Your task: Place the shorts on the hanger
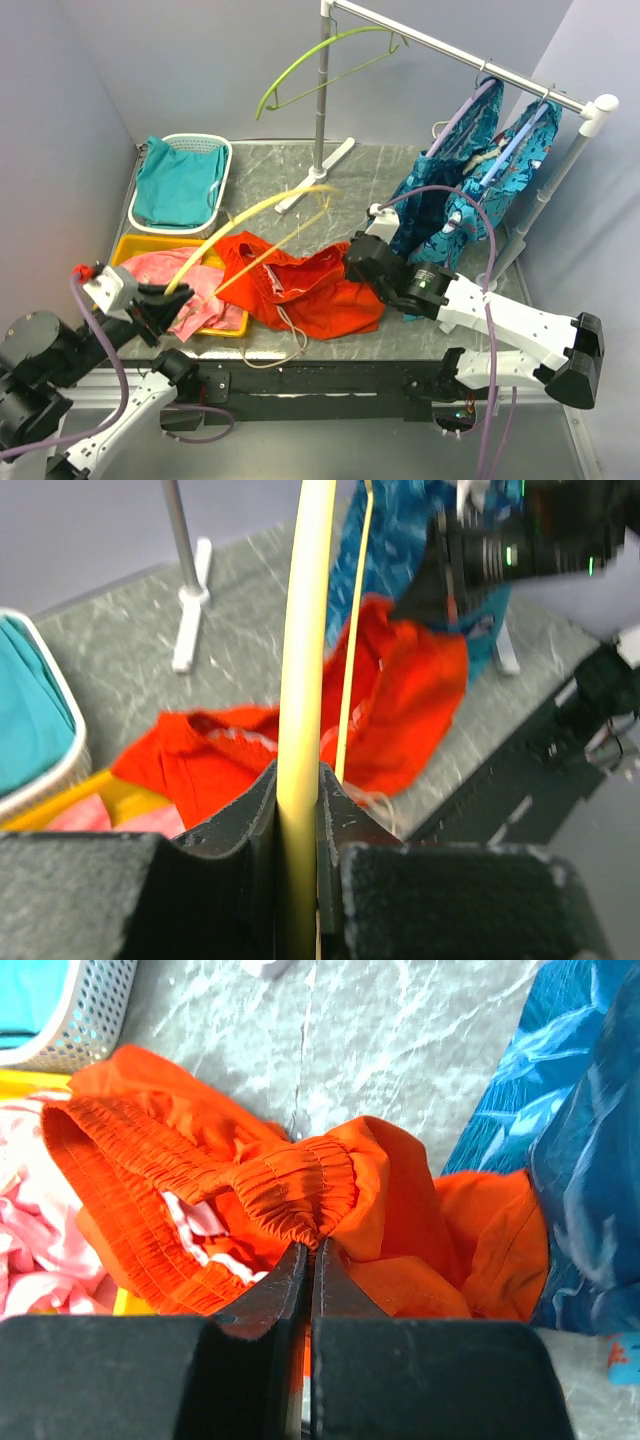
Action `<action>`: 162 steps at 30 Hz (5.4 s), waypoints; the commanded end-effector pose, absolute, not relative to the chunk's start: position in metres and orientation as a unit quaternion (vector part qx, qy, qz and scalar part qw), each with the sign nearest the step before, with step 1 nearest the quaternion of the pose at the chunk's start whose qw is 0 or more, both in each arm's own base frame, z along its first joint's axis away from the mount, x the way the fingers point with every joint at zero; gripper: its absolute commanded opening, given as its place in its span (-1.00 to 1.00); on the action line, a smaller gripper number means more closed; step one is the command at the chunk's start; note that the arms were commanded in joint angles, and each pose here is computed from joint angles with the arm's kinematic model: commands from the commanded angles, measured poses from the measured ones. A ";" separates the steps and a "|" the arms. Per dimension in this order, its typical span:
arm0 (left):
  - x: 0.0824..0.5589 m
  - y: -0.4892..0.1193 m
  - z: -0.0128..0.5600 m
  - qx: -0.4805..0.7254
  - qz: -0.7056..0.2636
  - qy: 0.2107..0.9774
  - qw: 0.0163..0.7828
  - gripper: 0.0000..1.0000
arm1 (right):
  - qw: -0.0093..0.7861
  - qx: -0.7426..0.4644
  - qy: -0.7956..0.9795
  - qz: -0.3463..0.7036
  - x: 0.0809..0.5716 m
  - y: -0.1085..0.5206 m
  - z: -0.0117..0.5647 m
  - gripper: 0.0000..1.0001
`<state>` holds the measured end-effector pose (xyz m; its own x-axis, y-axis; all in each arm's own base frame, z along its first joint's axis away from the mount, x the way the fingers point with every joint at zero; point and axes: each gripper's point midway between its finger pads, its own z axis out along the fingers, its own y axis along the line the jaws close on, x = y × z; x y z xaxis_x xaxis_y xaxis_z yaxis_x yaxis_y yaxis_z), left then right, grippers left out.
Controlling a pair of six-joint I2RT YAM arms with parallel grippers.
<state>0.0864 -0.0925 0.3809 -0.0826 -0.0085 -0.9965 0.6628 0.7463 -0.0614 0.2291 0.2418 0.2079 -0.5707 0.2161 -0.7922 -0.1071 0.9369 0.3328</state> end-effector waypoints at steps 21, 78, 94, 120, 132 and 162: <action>0.057 -0.069 0.378 0.253 -0.270 0.671 0.643 -0.98 | 0.523 0.042 0.811 0.259 0.242 0.235 0.337 -1.00; 0.111 -0.110 0.367 0.159 -0.326 0.546 0.755 -0.98 | 0.490 0.031 0.795 0.357 0.214 0.298 0.432 0.54; 0.105 -0.133 0.352 0.237 -0.346 0.545 0.726 -0.98 | 0.423 0.090 0.836 0.338 0.267 0.336 0.397 0.44; 0.144 -0.083 0.352 -0.027 -0.317 0.669 0.672 0.54 | 0.392 0.074 0.816 0.418 0.256 0.338 0.408 -1.00; 0.196 -0.093 0.254 -0.166 -0.296 0.780 0.525 0.04 | 0.423 0.094 0.752 0.497 0.244 0.324 0.474 -1.00; 0.186 -0.145 0.237 -0.084 -0.438 0.733 0.514 0.16 | 0.438 0.083 0.718 0.534 0.248 0.332 0.524 -1.00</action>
<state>0.1883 -0.1335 0.2175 -0.4814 -0.6120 -0.6275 0.1912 0.6253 -0.7566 0.2477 0.3385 0.4700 -0.6633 0.5151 -0.5429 -0.2642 0.5175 0.8139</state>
